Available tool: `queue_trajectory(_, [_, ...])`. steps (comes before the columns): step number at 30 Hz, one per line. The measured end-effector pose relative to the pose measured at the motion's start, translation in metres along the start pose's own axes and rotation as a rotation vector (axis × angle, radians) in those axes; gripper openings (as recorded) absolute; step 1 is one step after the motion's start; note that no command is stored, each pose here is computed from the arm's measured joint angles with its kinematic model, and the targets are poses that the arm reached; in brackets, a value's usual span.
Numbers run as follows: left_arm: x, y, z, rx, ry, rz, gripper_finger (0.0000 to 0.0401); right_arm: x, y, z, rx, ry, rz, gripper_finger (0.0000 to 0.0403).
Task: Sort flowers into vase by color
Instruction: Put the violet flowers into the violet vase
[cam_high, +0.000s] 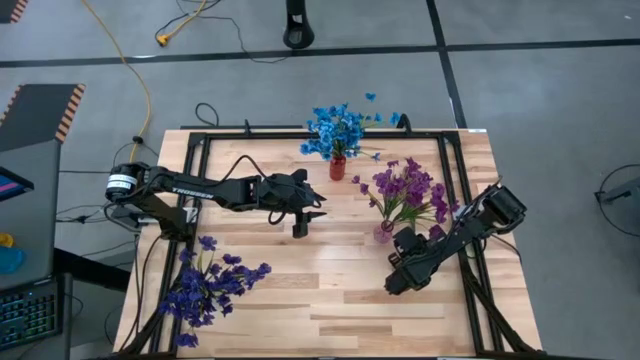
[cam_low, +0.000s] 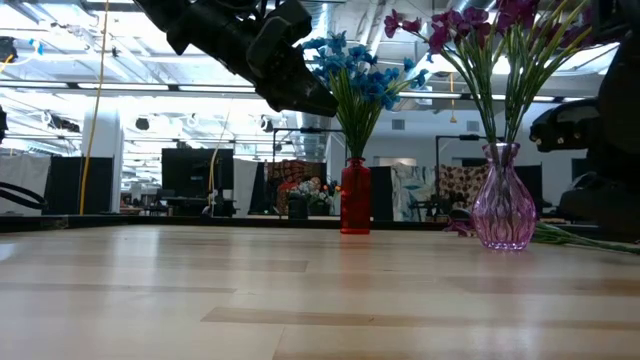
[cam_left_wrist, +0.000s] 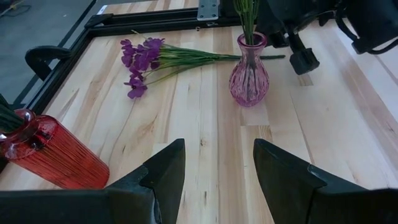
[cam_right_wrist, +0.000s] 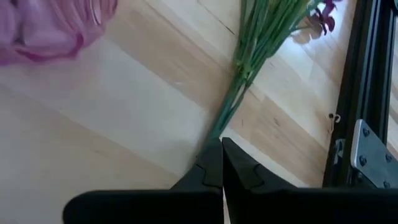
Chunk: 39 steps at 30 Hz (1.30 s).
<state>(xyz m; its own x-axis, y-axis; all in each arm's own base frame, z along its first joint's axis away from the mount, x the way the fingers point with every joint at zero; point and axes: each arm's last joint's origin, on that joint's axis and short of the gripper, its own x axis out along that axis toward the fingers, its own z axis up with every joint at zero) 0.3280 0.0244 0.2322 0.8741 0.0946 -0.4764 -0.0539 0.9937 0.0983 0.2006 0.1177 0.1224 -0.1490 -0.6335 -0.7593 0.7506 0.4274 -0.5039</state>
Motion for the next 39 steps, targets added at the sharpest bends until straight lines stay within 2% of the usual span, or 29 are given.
queue_trajectory(21, [0.000, 0.000, 0.000, -0.002, 0.000, 0.001, 0.0179, 0.010, -0.002, -0.003, -0.167, -0.009, -0.004, 0.0019])
queue_trajectory(30, [0.000, 0.000, 0.000, -0.006, 0.000, 0.001, 0.0179, 0.014, 0.003, -0.005, -0.197, -0.015, 0.055, 0.0019])
queue_trajectory(39, [0.000, 0.000, 0.000, -0.006, 0.000, 0.001, 0.0179, 0.013, 0.004, -0.006, -0.196, 0.006, 0.065, 0.0019])
